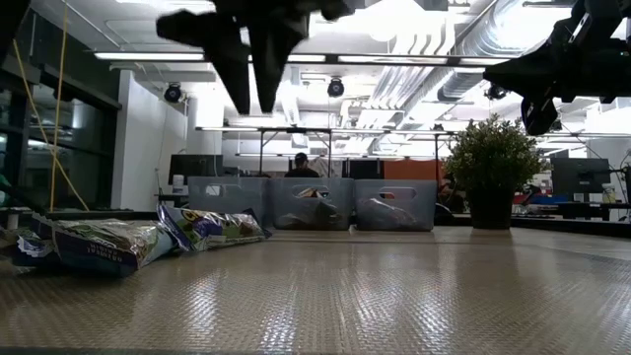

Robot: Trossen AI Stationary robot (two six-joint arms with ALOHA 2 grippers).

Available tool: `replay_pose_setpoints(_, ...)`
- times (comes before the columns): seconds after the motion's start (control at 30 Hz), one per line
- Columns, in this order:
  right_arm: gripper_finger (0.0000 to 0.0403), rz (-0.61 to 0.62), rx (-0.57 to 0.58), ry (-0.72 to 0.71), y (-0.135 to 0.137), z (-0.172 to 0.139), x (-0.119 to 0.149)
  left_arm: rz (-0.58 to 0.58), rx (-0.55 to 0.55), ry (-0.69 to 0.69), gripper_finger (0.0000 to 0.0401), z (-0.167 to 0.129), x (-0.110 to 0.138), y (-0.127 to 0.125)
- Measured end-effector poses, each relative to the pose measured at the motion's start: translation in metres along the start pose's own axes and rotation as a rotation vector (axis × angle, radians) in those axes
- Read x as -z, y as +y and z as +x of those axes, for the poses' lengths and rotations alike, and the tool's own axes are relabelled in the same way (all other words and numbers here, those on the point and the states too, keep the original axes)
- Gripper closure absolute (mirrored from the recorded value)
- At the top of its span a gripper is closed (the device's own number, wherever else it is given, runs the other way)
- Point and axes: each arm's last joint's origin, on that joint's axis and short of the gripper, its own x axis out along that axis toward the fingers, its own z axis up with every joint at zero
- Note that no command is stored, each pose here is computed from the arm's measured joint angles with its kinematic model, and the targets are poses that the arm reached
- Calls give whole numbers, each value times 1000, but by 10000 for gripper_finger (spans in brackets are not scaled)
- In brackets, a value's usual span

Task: Pick and place Granola Bars by type
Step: Put the blue granola bar into the left black bin

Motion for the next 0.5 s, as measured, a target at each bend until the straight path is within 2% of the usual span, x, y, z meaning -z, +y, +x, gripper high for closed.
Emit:
replay_pose_setpoints(0.13, 402, 0, 0, 0, 0, 0, 0, -4, 36, 106, 268, 17, -7, -1)
replay_pose_setpoints(0.27, 402, 0, 0, 0, 0, 0, 0, 8, 50, 178, 225, 32, -7, 0)
replay_pose_setpoints(0.5, 402, 0, 0, 0, 0, 0, 0, 11, 7, 217, 149, 49, -3, 6)
